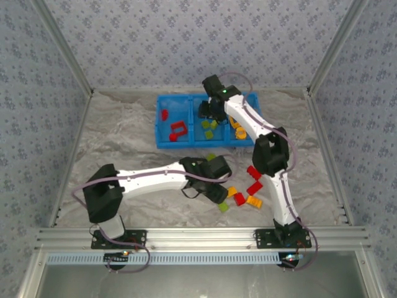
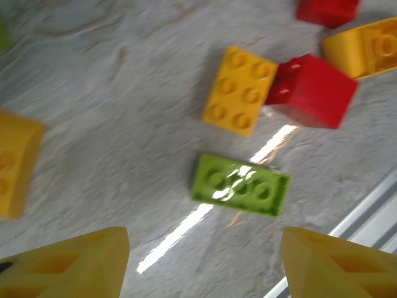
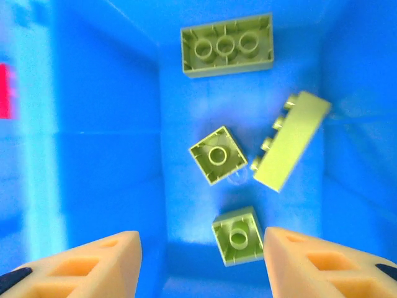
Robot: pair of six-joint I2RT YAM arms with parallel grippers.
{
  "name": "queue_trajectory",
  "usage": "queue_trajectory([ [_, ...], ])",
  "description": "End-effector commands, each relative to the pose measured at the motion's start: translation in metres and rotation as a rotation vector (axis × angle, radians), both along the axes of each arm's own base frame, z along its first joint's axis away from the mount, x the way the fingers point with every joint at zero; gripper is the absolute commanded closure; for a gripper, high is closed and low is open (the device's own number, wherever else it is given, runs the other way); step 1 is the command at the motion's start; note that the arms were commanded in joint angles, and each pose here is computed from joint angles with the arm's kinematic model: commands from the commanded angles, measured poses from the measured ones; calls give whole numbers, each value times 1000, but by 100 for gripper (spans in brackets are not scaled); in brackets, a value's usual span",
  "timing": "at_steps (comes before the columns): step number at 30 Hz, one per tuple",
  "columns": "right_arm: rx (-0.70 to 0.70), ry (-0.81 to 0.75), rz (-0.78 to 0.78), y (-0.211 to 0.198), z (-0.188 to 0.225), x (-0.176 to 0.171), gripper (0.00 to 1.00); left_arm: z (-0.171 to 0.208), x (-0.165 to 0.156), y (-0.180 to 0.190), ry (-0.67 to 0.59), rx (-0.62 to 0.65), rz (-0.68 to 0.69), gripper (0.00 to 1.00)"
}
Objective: Sort the legos into containers by color
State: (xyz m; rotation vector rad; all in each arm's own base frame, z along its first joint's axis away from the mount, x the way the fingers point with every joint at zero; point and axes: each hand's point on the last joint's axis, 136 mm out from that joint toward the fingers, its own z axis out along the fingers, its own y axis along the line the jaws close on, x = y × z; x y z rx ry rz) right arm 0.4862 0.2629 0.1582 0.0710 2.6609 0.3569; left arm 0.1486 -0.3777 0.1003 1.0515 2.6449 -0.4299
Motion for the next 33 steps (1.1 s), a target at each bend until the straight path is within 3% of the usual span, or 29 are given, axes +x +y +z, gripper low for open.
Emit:
queue_trajectory([
  [1, -9, -119, -122, -57, 95, -29, 43, 11, -4, -26, 17, 6, -56, 33],
  [3, -36, -142, -163, -85, 111, -50, 43, 14, -5, -43, 62, 2, -15, 33],
  [7, -130, -208, -249, -146, 130, -111, 42, 28, 4, -63, 186, 45, 195, 35],
  [11, -164, -229, -320, -191, 124, -176, 41, 44, 11, -70, 290, 85, 312, 35],
  [13, -179, -238, -352, -209, 117, -204, 41, 42, 10, -74, 420, 83, 432, 35],
  [16, -172, -257, -390, -225, 111, -233, 41, 37, 5, -76, 478, 82, 587, 35],
  [19, -164, -274, -395, -235, 112, -253, 41, 41, 25, -96, 425, -27, 620, 34],
  [22, -139, -284, -441, -247, 116, -277, 41, 35, 65, -89, 235, 31, 619, 34],
  [24, -124, -310, -481, -256, 125, -288, 40, 19, 74, -92, 290, 36, 671, 34],
  [28, -70, -504, -515, -269, 179, -292, 34, 15, 95, -107, 319, -55, 811, 31],
  [33, -49, -527, -470, -262, 197, -290, 32, 9, 120, -140, 420, -200, 955, 28],
])
